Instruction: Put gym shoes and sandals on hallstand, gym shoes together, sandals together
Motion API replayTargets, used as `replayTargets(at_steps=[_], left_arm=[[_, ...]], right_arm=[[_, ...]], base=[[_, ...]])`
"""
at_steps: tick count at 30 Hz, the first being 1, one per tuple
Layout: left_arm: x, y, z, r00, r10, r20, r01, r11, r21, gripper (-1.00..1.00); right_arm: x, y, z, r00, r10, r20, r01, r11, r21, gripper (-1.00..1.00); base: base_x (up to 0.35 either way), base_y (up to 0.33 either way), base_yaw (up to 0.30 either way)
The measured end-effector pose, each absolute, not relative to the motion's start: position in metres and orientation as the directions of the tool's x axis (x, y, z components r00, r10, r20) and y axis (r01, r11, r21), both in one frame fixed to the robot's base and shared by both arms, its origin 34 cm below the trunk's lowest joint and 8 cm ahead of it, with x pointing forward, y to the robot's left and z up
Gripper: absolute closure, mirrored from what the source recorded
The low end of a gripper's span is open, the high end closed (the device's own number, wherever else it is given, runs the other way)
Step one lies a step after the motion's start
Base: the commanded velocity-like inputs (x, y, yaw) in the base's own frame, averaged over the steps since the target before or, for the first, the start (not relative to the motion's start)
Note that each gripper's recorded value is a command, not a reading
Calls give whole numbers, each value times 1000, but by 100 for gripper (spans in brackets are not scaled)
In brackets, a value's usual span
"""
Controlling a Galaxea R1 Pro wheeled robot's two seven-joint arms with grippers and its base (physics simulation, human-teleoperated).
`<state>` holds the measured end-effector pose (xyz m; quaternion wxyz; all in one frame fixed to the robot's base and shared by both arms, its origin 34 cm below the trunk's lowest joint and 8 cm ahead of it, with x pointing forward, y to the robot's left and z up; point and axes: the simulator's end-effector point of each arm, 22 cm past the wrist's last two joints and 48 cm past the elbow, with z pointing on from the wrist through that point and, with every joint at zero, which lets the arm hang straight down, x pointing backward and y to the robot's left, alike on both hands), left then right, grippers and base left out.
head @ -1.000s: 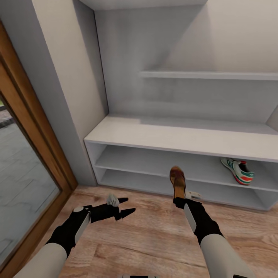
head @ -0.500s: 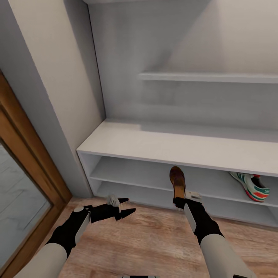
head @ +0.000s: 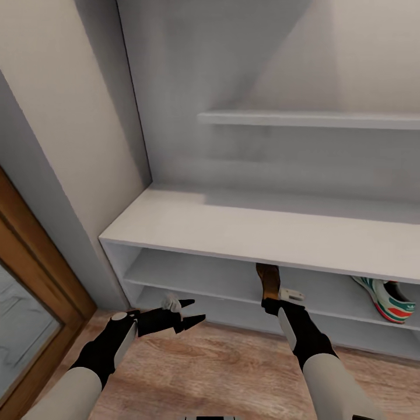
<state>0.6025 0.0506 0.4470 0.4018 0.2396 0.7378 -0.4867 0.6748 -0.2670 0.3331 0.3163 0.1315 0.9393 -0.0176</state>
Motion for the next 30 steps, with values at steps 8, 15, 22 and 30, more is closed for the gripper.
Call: replayTargets(at_steps=[8, 15, 22, 30], left_arm=[[583, 37, 434, -618, -44, -785, 722, 364, -589, -100], [559, 13, 441, -650, -58, -758, 724, 255, -640, -100], [552, 9, 436, -669, -58, -741, 710, 243, -661, -100], [551, 7, 436, -670, -59, -740, 710, 240, -662, -100]], right_arm=[[675, -267, 333, -766, 236, -599, 258, 965, 50, 100], [675, -267, 333, -766, 235, -599, 258, 965, 50, 100], [675, -267, 333, -765, 235, -599, 257, 965, 50, 100], [675, -267, 333, -765, 235, -599, 258, 965, 50, 100]], base=[[99, -61, 0], [6, -4, 0], [42, 0, 0], [240, 0, 0]])
